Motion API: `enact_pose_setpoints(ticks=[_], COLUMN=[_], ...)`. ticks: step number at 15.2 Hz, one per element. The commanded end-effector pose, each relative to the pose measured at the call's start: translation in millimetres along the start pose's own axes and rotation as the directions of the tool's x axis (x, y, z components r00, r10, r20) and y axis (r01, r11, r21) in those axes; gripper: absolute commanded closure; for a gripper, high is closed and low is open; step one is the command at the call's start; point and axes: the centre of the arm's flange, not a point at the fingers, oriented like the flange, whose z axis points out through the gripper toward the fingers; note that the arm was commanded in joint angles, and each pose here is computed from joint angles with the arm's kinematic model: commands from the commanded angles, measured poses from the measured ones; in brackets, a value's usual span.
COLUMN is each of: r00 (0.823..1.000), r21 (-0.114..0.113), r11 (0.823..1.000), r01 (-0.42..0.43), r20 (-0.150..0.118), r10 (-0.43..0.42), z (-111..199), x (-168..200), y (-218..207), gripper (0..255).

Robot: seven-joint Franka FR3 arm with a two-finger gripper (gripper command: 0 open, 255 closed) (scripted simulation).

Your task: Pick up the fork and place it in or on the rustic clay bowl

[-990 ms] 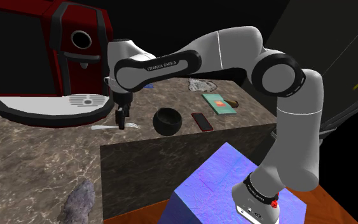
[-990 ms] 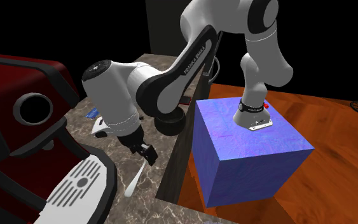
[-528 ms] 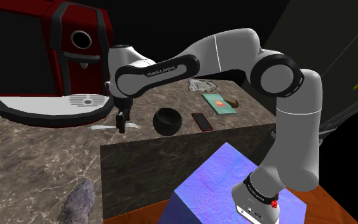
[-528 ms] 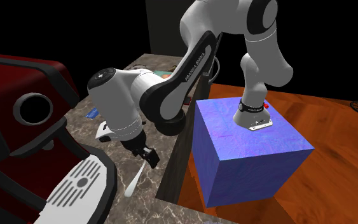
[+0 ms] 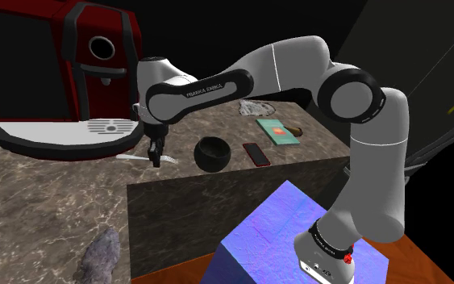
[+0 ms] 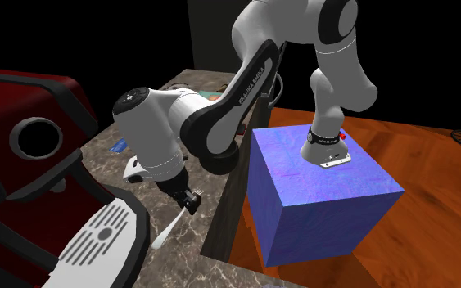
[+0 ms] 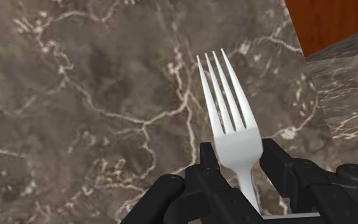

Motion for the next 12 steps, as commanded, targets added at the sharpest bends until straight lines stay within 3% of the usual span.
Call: enact_pose_setpoints(ticks=[1,5,12], r00=[1.000,1.000,1.000], r21=[0.000,0.000,0.000], r11=[1.000,1.000,1.000], r01=[-0.002,-0.002,-0.002], r20=[0.001,0.001,0.001], r10=[0.002,0.002,0.002], z=[0.3,0.4,-36.2], x=[-0.4,-0.3,-4.5], y=[1.1,1.1,-2.5], gripper=[255,255,255])
